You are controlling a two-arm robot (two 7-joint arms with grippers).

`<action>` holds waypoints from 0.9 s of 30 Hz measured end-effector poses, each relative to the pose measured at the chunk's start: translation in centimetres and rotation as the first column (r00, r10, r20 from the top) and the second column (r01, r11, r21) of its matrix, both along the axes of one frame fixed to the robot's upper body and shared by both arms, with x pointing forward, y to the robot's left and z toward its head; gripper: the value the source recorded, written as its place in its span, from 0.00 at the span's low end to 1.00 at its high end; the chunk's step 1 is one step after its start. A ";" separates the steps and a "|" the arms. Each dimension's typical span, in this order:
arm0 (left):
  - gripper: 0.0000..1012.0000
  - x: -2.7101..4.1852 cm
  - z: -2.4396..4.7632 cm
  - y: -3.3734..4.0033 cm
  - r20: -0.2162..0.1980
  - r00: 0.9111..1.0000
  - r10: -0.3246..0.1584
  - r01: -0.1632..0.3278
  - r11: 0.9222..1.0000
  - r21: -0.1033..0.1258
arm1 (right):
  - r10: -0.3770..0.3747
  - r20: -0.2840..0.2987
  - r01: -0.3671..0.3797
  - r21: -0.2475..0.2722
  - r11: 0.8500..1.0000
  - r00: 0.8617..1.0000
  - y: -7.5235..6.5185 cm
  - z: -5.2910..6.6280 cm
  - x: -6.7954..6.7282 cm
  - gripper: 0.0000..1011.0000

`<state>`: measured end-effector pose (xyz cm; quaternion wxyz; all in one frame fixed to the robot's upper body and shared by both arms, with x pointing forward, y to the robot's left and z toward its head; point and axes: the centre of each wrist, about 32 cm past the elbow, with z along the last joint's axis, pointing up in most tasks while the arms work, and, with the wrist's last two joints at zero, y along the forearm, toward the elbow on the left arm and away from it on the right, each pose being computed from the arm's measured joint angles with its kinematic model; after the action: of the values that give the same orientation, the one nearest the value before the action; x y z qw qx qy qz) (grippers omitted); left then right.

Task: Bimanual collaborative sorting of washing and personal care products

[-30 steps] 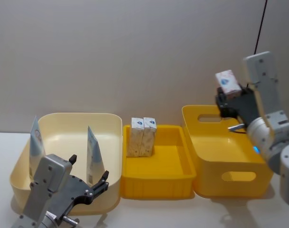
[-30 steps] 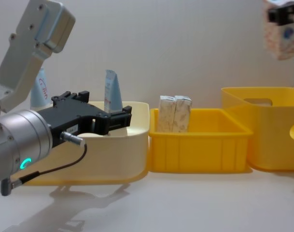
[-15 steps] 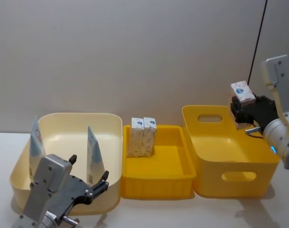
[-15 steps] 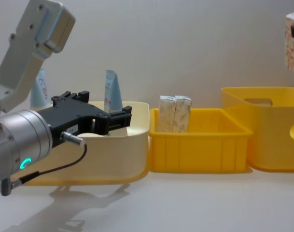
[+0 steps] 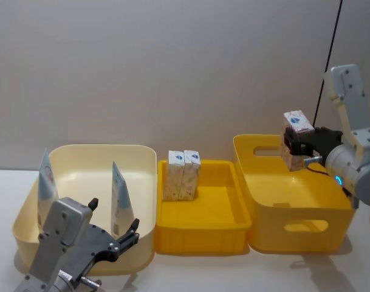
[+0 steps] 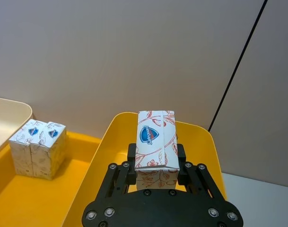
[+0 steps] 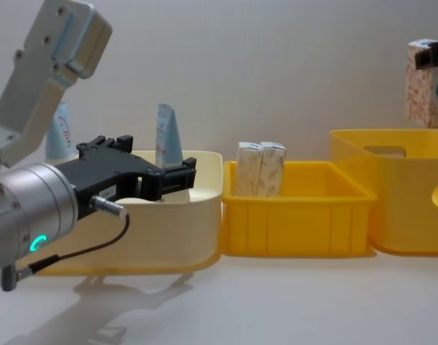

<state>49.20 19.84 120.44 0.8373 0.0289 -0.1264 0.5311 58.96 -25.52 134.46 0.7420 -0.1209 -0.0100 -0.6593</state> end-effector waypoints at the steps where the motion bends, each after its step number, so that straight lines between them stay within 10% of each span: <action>1: 0.99 0.00 0.00 0.00 0.000 1.000 0.000 0.000 1.000 0.000 | 0.001 -0.003 -0.001 0.003 1.000 1.000 0.0 0.1 0.1 0.44; 9: 0.99 0.00 0.00 0.00 0.000 1.000 0.000 0.000 1.000 0.000 | 0.003 -0.026 -0.002 0.020 1.000 1.000 0.3 0.4 0.6 0.46; 27: 0.99 0.00 0.00 0.00 0.000 1.000 0.000 0.000 1.000 0.000 | 0.007 -0.049 -0.005 0.037 0.999 0.999 0.5 0.7 1.0 0.98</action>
<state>49.20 19.84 120.44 0.8373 0.0289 -0.1265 0.5311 60.00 -25.04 135.17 0.7462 -0.1235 0.0201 -0.6539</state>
